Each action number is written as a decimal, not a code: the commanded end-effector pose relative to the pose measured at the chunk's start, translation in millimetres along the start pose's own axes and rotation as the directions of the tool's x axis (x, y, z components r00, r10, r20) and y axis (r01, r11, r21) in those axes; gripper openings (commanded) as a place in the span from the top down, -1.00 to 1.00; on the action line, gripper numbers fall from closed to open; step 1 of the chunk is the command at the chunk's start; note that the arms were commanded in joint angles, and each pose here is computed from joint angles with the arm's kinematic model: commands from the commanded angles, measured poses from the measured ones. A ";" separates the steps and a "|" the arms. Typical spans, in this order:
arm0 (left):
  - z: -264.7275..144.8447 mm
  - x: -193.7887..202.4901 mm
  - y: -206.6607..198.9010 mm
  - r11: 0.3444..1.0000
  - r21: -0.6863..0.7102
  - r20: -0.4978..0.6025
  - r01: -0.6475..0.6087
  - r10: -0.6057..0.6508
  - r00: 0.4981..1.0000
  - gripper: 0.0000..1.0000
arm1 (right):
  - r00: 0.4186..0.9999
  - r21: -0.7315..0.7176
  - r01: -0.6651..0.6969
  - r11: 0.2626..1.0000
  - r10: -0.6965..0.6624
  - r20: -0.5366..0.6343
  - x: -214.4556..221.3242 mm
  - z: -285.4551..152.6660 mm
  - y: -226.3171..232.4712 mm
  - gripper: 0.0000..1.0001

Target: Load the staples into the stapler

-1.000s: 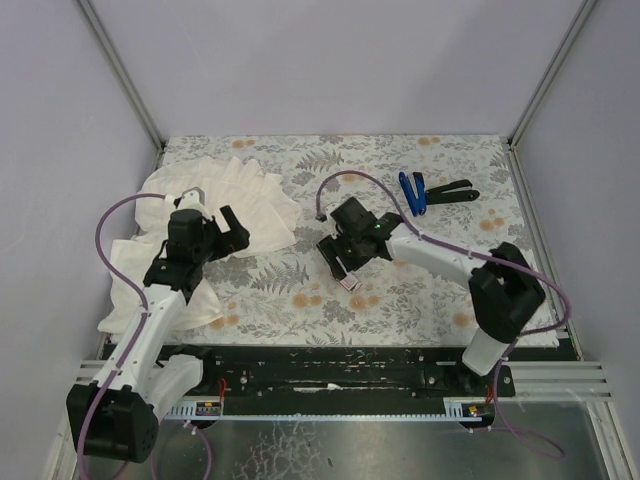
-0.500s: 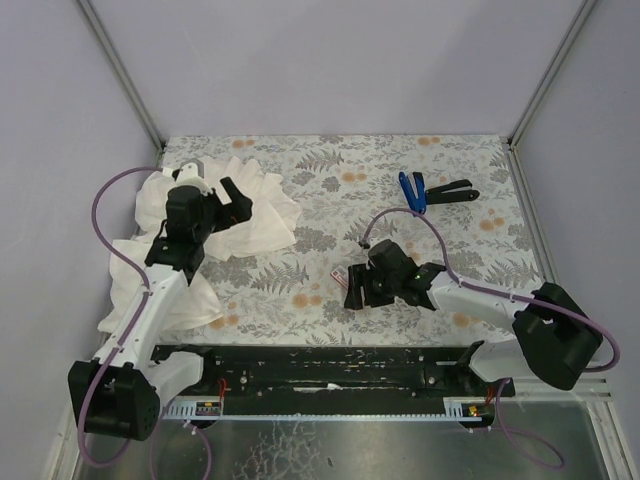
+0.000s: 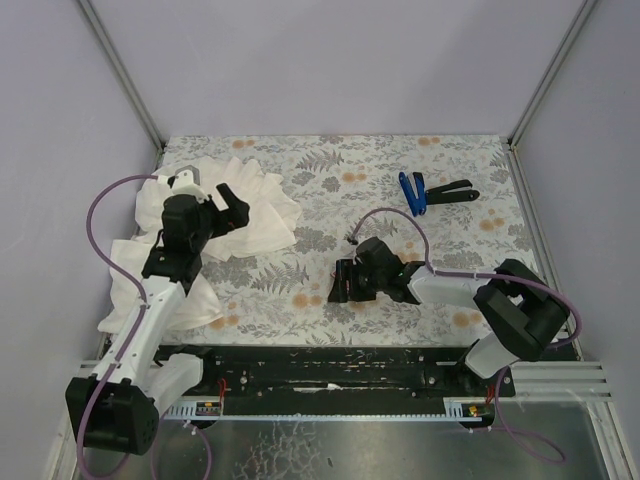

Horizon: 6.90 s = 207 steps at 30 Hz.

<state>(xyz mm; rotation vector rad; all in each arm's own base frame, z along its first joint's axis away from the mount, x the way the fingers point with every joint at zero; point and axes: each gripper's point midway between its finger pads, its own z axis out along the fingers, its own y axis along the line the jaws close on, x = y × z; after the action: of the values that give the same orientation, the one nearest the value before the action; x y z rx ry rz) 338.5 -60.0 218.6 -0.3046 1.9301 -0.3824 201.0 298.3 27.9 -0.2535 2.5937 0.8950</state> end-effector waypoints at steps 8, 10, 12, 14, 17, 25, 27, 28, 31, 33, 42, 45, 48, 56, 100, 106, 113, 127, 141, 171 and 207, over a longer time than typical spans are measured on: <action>3.8 -10.1 -2.5 1.000 0.008 0.039 -0.015 0.015 0.999 -1.00 | 0.992 0.168 0.003 0.986 -0.024 0.124 -18.3 -1.7 -28.4 -0.29; 2.6 -11.1 -0.9 1.000 0.001 0.046 -0.016 0.016 0.999 -1.00 | 0.989 0.206 0.017 0.978 -0.047 0.139 -18.6 -3.1 -38.2 -0.30; 1.7 -11.8 -0.8 1.000 0.000 0.052 -0.016 0.016 0.999 -1.00 | 0.987 0.217 0.030 0.976 -0.064 0.150 -20.6 -3.6 -41.1 -0.31; 2.0 -11.2 -1.1 1.000 0.004 0.052 -0.017 0.016 0.999 -1.00 | 0.984 0.220 0.046 0.974 -0.082 0.157 -23.8 -2.8 -41.2 -0.32; 3.4 -9.3 -1.8 1.000 0.009 0.044 -0.015 0.015 0.999 -1.00 | 0.983 0.234 0.064 0.970 -0.102 0.151 -29.5 -0.3 -43.6 -0.34; 8.8 -1.6 -7.5 0.999 0.044 0.013 -0.024 0.023 1.000 -1.00 | 0.983 0.152 0.088 0.984 -0.111 0.149 -54.8 8.8 -48.2 -0.48; 12.7 3.7 -14.4 0.997 0.073 -0.011 -0.031 0.032 0.999 -1.00 | 0.982 0.108 0.081 0.991 -0.098 0.163 -63.4 5.9 -48.8 -0.51; 15.0 8.2 -20.2 0.995 0.093 -0.028 -0.038 0.040 0.999 -1.00 | 0.981 0.085 0.073 0.994 -0.086 0.171 -67.7 2.9 -48.5 -0.51; 24.1 32.3 -46.6 0.983 0.169 -0.110 -0.066 0.085 0.990 -0.95 | 0.976 0.023 0.084 0.996 -0.087 0.200 -82.5 -13.0 -41.9 -0.53; 28.8 49.7 -72.5 0.968 0.237 -0.164 -0.081 0.122 0.979 -0.94 | 0.968 0.026 0.106 0.994 -0.110 0.225 -91.5 -27.2 -39.8 -0.53; 62.9 140.9 -171.2 0.811 0.549 -0.339 -0.202 0.437 0.833 -0.88 | 0.939 0.070 0.030 0.997 -0.052 0.340 -104.5 -106.1 -62.8 -0.54; 75.3 171.0 -184.1 0.758 0.611 -0.366 -0.229 0.527 0.767 -0.84 | 0.929 0.054 0.004 0.999 -0.023 0.370 -99.2 -120.8 -63.4 -0.57; 86.3 199.1 -187.5 0.734 0.636 -0.396 -0.239 0.576 0.715 -0.83 | 0.914 0.062 -0.043 0.997 0.014 0.406 -91.6 -126.4 -69.5 -0.60; 90.3 252.3 -183.3 0.680 0.694 -0.442 -0.237 0.663 0.604 -0.82 | 0.888 0.029 -0.117 0.993 0.092 0.451 -72.2 -127.5 -77.4 -0.62; -48.9 342.1 -176.0 0.382 0.819 -0.242 -0.429 0.906 0.346 -0.06 | 0.897 -0.111 -0.329 0.938 0.347 0.274 11.1 -104.3 -81.0 -0.12; -44.1 350.8 -175.1 0.376 0.818 -0.247 -0.435 0.913 0.325 -0.03 | 0.911 -0.167 -0.342 0.925 0.370 0.184 13.0 -91.8 -70.7 -0.02; -47.7 359.9 -173.7 0.337 0.828 -0.224 -0.449 0.932 0.286 0.10 | 0.927 -0.199 -0.330 0.923 0.357 0.116 12.1 -81.7 -65.0 0.14; -52.0 364.8 -174.8 0.314 0.838 -0.210 -0.447 0.941 0.267 0.15 | 0.948 -0.226 -0.288 0.931 0.311 0.073 5.5 -70.4 -61.8 0.28; -53.4 365.5 -175.6 0.303 0.839 -0.201 -0.452 0.944 0.260 0.17 | 0.950 -0.223 -0.300 0.927 0.312 0.018 19.2 -60.4 -67.5 0.50; -53.0 368.2 -172.2 0.287 0.838 -0.194 -0.464 0.951 0.239 0.27 | 0.946 0.082 -0.299 0.951 0.284 0.158 16.1 -75.7 -115.1 1.00; -50.3 357.0 -174.7 0.275 0.811 -0.167 -0.517 0.955 0.246 -0.07 | 0.914 0.246 -0.363 0.899 0.291 0.284 7.8 -101.0 -139.4 0.86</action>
<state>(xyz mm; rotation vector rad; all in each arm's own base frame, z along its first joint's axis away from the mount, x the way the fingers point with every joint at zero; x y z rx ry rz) 166.3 -361.8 13.9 1.4777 2.1428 -0.4602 193.6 131.8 9.8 0.3456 2.5573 0.6334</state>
